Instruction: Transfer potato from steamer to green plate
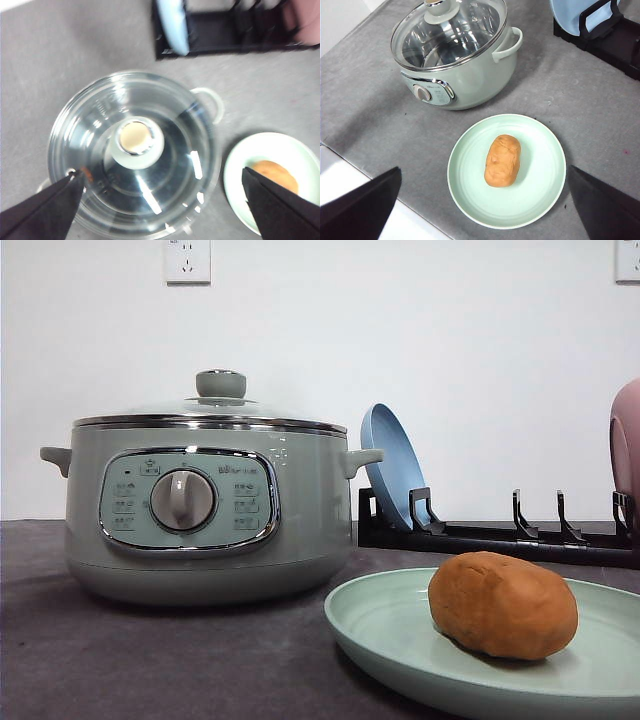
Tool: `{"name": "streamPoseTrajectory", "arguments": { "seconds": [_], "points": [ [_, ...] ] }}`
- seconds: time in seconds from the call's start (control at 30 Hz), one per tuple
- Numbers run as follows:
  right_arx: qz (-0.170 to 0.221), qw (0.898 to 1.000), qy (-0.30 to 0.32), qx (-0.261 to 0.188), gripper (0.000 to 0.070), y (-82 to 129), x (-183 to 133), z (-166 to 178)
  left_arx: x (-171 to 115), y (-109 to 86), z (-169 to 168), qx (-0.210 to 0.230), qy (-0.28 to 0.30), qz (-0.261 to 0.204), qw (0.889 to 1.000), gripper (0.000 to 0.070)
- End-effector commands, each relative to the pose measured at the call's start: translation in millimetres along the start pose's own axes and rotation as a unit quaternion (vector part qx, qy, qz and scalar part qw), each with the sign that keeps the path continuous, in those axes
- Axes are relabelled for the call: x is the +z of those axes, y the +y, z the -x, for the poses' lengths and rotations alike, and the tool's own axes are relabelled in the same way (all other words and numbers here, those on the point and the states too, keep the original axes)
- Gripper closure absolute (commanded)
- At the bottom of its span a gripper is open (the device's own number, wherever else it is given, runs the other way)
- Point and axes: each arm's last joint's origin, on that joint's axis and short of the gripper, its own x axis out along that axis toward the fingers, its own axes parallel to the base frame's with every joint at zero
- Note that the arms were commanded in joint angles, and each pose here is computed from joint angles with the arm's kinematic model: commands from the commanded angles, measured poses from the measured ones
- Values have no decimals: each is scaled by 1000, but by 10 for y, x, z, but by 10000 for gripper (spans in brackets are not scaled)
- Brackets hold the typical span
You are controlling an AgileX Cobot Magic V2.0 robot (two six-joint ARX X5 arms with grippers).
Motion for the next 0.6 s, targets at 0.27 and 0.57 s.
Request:
{"name": "streamPoseTrajectory", "arguments": {
  "seconds": [0.27, 0.57],
  "points": [
    [15, 1000, -18, 9, 1, 21, 50, 23, -540, -250, 279, -48, -37, -17, 998, 63],
    [32, 999, -20, 9, 1, 23, 54, 23, -1389, -204, 288, -80, -167, 13, 983, 63]
  ]
}}
